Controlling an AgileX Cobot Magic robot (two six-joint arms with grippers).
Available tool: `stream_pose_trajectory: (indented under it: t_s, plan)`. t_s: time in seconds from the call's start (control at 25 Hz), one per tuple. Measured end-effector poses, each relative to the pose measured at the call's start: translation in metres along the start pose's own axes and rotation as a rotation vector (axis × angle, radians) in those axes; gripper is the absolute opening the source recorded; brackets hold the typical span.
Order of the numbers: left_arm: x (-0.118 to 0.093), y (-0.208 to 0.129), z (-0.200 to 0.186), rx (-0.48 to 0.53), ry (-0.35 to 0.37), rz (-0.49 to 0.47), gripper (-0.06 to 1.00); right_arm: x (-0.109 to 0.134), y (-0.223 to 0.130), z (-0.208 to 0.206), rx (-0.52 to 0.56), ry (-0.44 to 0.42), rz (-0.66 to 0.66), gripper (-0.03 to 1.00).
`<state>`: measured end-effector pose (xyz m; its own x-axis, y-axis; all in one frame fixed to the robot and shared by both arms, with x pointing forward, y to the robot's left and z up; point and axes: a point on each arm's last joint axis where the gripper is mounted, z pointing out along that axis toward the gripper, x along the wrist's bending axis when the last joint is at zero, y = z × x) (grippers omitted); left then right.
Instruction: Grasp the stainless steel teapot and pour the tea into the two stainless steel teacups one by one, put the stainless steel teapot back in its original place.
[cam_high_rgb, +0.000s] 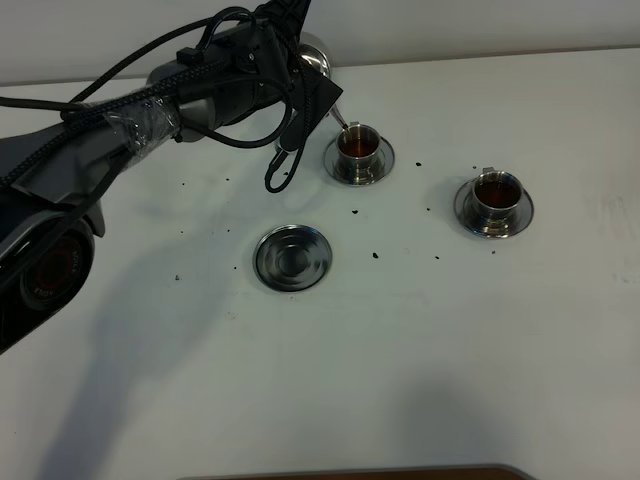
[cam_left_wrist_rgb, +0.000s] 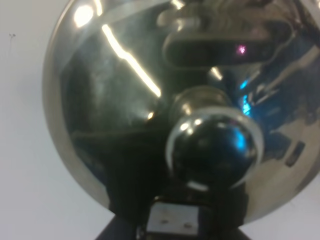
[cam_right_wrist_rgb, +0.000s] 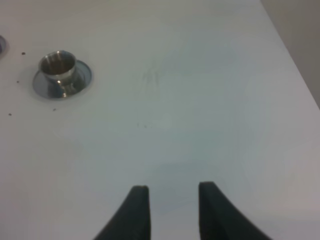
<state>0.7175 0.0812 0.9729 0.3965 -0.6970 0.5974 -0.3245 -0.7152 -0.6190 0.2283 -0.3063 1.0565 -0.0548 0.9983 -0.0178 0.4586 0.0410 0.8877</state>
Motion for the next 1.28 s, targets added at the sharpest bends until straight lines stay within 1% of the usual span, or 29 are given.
stream_pose_trajectory:
  t_s: [0.32, 0.92, 1.28]
  plan:
    - [0.0001, 0.0, 0.0, 0.0, 0.001, 0.001, 0.25, 0.0, 0.0, 0.0, 0.0, 0.0, 0.0, 0.24]
    - [0.003, 0.0003, -0.0001, -0.003, 0.033, 0.026, 0.25, 0.0, 0.0, 0.0, 0.0, 0.0, 0.0, 0.24]
    - [0.0031, 0.0004, -0.0001, -0.004, 0.033, 0.021, 0.25, 0.0, 0.0, 0.0, 0.0, 0.0, 0.0, 0.24]
